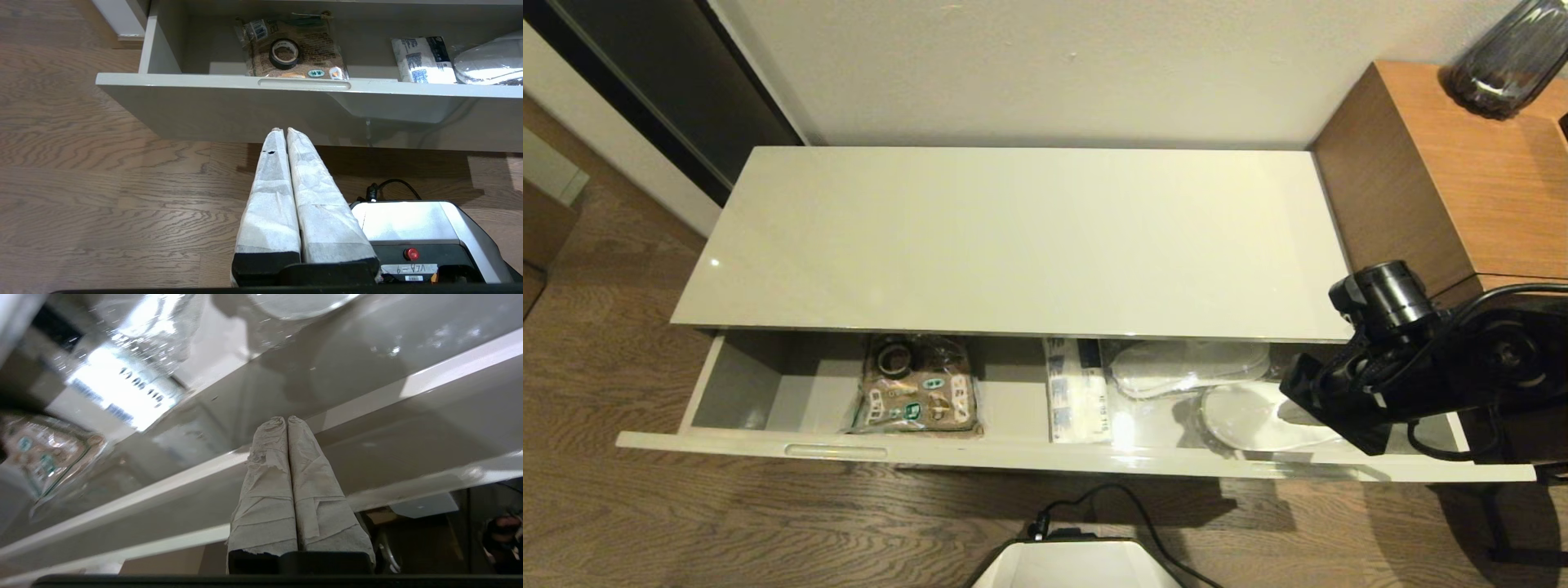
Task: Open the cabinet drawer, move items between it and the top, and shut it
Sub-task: Open the drawer
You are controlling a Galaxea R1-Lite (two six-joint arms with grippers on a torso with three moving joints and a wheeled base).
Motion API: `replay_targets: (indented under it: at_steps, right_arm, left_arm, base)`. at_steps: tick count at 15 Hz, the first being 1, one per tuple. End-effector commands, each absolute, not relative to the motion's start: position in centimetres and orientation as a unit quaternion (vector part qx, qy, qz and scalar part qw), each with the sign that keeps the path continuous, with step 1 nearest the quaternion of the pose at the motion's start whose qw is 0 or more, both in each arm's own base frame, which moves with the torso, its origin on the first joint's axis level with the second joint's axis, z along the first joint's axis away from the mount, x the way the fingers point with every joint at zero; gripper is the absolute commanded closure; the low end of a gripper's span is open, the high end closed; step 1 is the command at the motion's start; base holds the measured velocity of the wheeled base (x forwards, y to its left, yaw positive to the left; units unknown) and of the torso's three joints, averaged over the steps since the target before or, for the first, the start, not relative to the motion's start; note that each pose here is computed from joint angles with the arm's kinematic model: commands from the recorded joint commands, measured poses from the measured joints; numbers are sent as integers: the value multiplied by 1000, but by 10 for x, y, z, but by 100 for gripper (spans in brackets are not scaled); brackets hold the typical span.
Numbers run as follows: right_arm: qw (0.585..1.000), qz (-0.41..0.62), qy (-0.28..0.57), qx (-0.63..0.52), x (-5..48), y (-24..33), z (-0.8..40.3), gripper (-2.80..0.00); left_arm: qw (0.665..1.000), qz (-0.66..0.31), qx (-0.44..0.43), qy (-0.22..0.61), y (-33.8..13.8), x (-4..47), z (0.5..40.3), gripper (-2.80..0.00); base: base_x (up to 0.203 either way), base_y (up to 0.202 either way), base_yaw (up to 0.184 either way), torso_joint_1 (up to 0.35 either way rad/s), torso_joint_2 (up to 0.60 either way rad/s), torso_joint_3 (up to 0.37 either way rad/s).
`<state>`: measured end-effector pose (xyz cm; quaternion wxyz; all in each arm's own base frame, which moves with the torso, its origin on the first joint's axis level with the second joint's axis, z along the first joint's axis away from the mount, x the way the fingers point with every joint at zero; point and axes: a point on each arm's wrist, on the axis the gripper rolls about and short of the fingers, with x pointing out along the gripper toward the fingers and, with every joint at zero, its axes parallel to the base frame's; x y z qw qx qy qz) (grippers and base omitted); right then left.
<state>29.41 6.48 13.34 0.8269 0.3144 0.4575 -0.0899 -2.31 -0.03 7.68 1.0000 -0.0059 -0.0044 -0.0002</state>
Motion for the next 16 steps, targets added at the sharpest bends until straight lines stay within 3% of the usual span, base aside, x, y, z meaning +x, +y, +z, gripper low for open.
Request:
replay_targets:
  at_steps: [1,11,16]
  right_arm:
    - [816,-106,475,313,296,61,120,0]
    - [781,-140,537,285,259,44,80,0]
    - [821,-96,492,271,210,32,118,0]
  left_arm:
    - [1000,0,-6,-4,0,-23,77,0]
    - [1000,0,-6,-4,0,-23,77,0]
    - [1000,0,-6,-4,0,-23,77,0]
  base:
    - [0,0,0,0,0,0]
    - [0,0,0,0,0,0]
    - [0,0,0,0,0,0]
